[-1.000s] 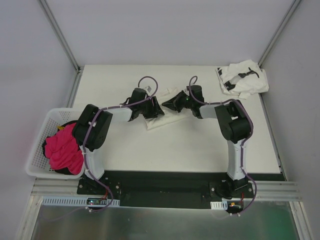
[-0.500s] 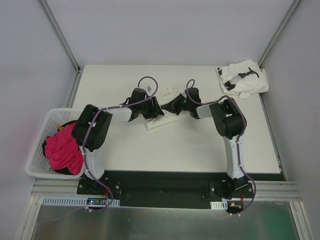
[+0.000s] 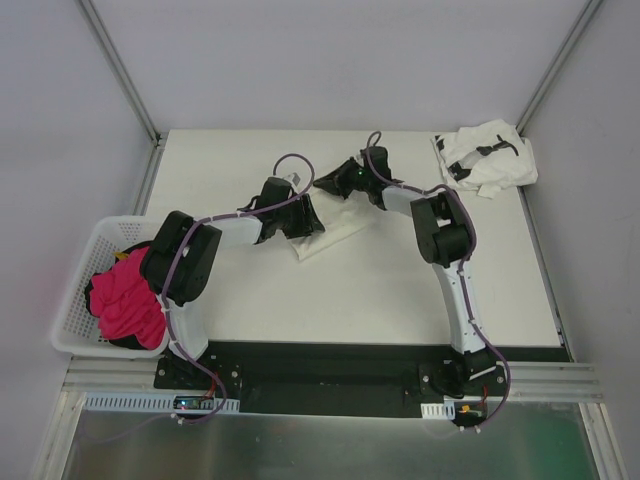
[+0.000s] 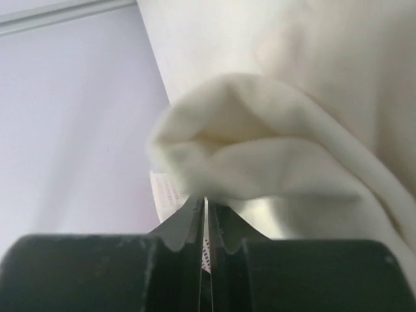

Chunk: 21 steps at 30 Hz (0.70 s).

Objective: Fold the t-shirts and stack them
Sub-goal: Fold the long partially folded tshirt into a neat square

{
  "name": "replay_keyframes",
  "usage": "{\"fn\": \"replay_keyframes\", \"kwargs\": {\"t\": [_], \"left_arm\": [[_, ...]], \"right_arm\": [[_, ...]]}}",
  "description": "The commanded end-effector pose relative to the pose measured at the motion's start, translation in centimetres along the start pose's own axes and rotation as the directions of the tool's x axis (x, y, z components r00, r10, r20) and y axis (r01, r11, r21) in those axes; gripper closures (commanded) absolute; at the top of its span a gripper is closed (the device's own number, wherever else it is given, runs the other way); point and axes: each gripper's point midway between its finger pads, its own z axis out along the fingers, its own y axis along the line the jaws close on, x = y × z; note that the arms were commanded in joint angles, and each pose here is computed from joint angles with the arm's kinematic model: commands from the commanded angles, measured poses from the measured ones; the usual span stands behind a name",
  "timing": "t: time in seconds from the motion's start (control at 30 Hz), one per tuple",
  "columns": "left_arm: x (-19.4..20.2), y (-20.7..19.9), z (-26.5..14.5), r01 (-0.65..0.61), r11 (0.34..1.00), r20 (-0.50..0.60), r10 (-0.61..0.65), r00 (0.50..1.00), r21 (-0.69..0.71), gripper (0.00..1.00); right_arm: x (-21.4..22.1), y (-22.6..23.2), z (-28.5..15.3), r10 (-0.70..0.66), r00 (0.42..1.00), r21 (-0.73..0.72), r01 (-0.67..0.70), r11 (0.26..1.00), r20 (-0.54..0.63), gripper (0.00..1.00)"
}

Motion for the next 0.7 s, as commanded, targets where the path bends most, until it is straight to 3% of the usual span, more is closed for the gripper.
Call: {"fn": "replay_keyframes", "kwargs": {"t": [0.0, 0.27, 0.4, 0.67], "left_arm": [[0.5, 0.7, -0.8, -0.012, 0.999, -0.008, 0.012, 1.0, -0.033, 0.51], [0.7, 0.9, -0.9, -0.011, 0.999, -0.002, 0.011, 1.0, -0.038, 0.52], [0.3, 0.6, -1.3, -0.02, 0.999, 0.013, 0.02, 1.0, -0.034, 0.53], [-4.2, -1.1, -3.6, -0.102, 0.993, 0.134, 0.109, 0.985, -0.053, 0.53]], "right_arm": [[-3.3, 3.3, -0.1, -0.059, 0.998, -0.043, 0.06, 0.997, 0.031, 0.91], [-8.7, 6.6, -0.9, -0.115, 0.99, -0.075, 0.121, 0.99, 0.079, 0.87], [-7.2, 9.4, -3.7, -0.162, 0.985, -0.113, 0.168, 0.979, 0.061, 0.87], [-1.1, 7.9, -7.8, -0.178, 0.984, -0.117, 0.175, 0.978, -0.017, 0.86]]}}
